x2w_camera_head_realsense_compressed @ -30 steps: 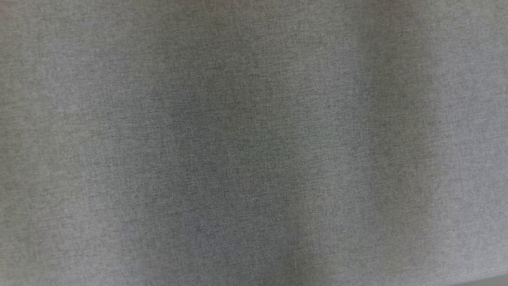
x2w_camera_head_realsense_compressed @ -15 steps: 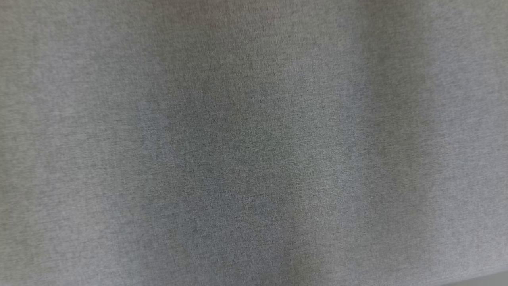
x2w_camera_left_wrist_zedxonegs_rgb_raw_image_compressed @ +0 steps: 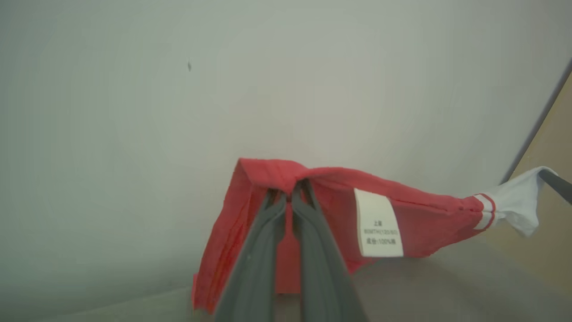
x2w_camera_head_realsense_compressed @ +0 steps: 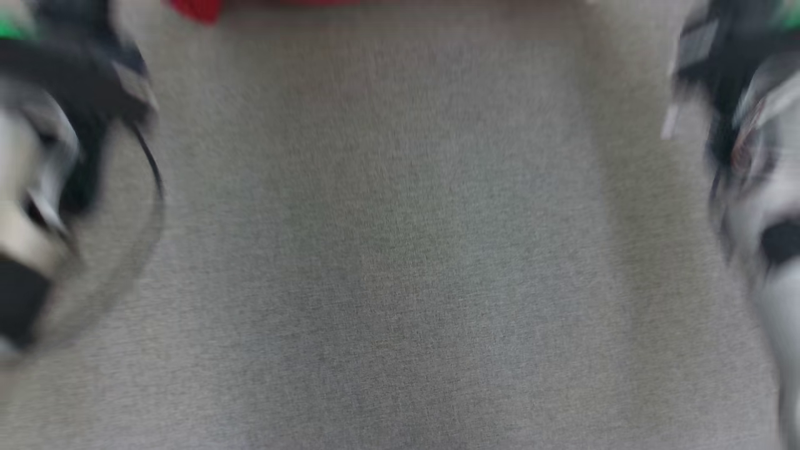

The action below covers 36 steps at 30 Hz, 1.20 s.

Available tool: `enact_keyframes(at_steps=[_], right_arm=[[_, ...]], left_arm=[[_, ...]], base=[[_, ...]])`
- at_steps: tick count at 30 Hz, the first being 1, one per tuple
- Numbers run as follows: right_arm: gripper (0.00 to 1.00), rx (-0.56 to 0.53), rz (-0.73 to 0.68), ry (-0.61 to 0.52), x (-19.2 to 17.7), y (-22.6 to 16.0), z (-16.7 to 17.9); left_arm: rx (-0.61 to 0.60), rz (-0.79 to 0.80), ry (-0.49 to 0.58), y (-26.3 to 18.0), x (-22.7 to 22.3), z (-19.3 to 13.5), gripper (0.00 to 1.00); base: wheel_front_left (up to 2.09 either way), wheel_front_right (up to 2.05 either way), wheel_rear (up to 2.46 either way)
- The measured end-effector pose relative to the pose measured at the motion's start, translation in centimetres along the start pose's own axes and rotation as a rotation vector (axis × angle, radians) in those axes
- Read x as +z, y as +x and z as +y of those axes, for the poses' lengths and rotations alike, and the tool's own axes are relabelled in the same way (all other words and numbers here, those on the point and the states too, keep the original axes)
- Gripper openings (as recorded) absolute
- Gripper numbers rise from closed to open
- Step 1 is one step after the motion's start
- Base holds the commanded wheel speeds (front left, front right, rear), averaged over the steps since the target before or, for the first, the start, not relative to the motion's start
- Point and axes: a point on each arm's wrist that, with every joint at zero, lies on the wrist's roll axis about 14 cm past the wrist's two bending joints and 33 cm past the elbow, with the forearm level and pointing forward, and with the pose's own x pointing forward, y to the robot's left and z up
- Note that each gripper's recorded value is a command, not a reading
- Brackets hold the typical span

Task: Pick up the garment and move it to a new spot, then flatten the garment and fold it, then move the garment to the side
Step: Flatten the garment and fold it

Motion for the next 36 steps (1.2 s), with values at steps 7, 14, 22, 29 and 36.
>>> enact_keyframes(at_steps=[7, 14, 22, 29, 36], right_arm=[[0.00, -0.066, 0.135, 0.134, -4.1, -10.7, 0.6], [0.00, -0.169, 0.228, 0.180, -4.6, -19.0, 0.4], [0.00, -0.281, 0.363, 0.247, -6.2, -26.9, 1.2], [0.00, -0.331, 0.493, 0.296, -7.9, -31.9, 2.5], [0.00, -0.287, 0.685, 0.373, -10.3, -35.7, 5.6]], left_arm=[[0.056, 0.070, -0.055, -8.1, -3.9, -2.6, 0.00], [0.136, 0.179, -0.085, -15.4, -7.8, -3.7, 0.00], [0.217, 0.274, -0.143, -21.9, -10.9, -5.0, 0.00], [0.334, 0.362, -0.146, -28.0, -13.2, -4.9, 0.00], [0.393, 0.400, -0.117, -31.7, -13.6, -4.8, 0.00]], base=[[0.00, 0.00, 0.00], [0.00, 0.00, 0.00], [0.00, 0.00, 0.00], [0.00, 0.00, 0.00], [0.00, 0.00, 0.00]])
